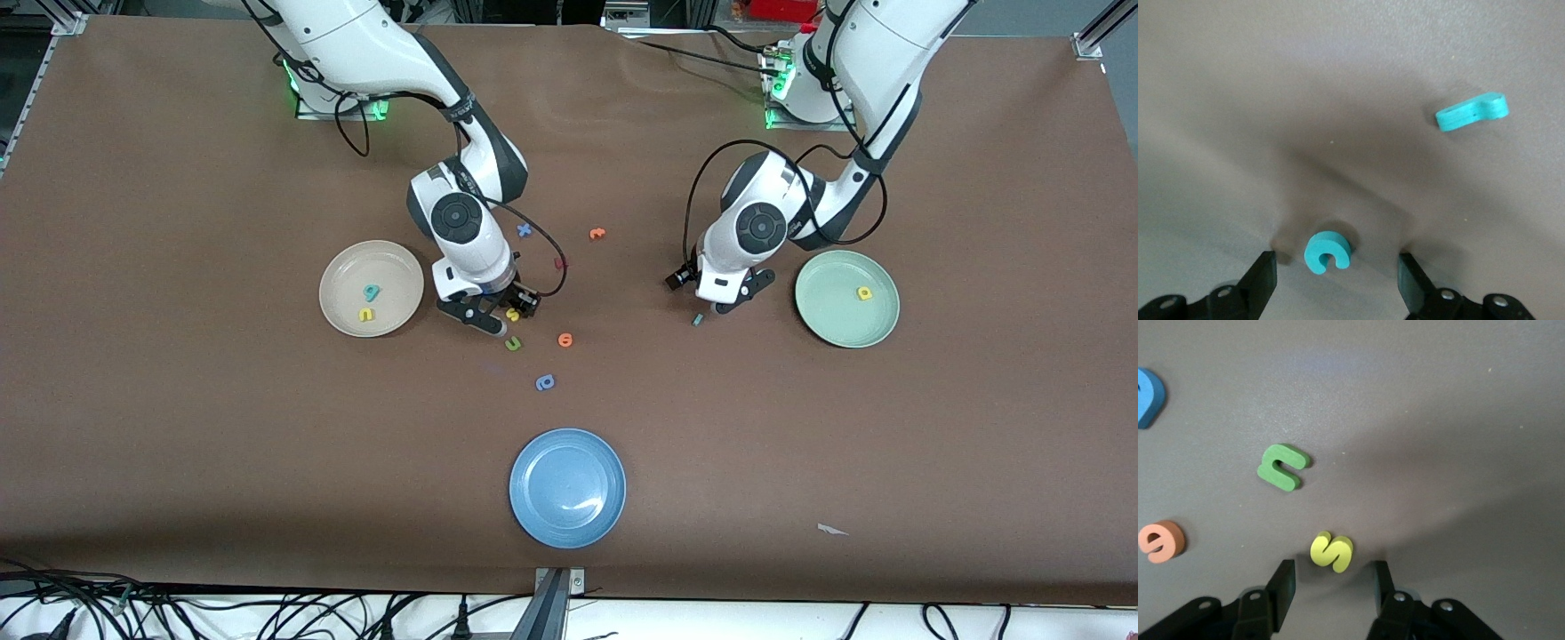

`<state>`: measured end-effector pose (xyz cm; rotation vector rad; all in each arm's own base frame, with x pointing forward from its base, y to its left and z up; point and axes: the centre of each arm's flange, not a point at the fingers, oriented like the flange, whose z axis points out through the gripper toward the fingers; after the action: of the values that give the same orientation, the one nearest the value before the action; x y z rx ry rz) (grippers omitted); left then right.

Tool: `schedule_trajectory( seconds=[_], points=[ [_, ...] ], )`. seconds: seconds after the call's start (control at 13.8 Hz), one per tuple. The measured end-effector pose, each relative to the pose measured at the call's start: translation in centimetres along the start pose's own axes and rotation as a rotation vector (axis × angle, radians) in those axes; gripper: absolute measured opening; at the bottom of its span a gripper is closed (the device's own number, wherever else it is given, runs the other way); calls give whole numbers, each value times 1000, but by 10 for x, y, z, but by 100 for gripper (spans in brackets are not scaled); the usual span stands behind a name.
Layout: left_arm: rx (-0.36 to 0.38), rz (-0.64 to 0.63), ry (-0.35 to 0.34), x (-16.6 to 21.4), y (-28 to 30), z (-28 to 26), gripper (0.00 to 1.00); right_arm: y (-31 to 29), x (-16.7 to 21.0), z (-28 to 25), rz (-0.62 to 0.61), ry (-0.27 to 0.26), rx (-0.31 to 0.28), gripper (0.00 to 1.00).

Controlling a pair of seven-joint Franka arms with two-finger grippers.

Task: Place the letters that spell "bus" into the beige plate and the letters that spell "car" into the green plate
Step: 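Grasp the cyan c with the left gripper while the right gripper grasps s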

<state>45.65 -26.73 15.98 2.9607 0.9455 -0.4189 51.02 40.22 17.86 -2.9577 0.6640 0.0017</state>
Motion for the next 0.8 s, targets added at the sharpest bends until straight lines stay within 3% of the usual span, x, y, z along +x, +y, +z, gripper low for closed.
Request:
schedule_trajectory(
  seconds=[0.22, 0.29, 0.58, 0.8],
  points=[
    [-1, 2, 2, -2, -1, 0, 76, 0, 1, 0, 1, 3, 2, 56],
    [-2, 3, 2, -2, -1, -1, 70, 0, 1, 0, 1, 4, 3, 56],
    [0, 2, 6, -3, -3, -4, 32, 1, 2, 0, 1, 5, 3, 56],
    [-1, 1, 6, -3, -3, -5, 27, 1, 4, 0, 3, 7, 2, 56]
  ],
)
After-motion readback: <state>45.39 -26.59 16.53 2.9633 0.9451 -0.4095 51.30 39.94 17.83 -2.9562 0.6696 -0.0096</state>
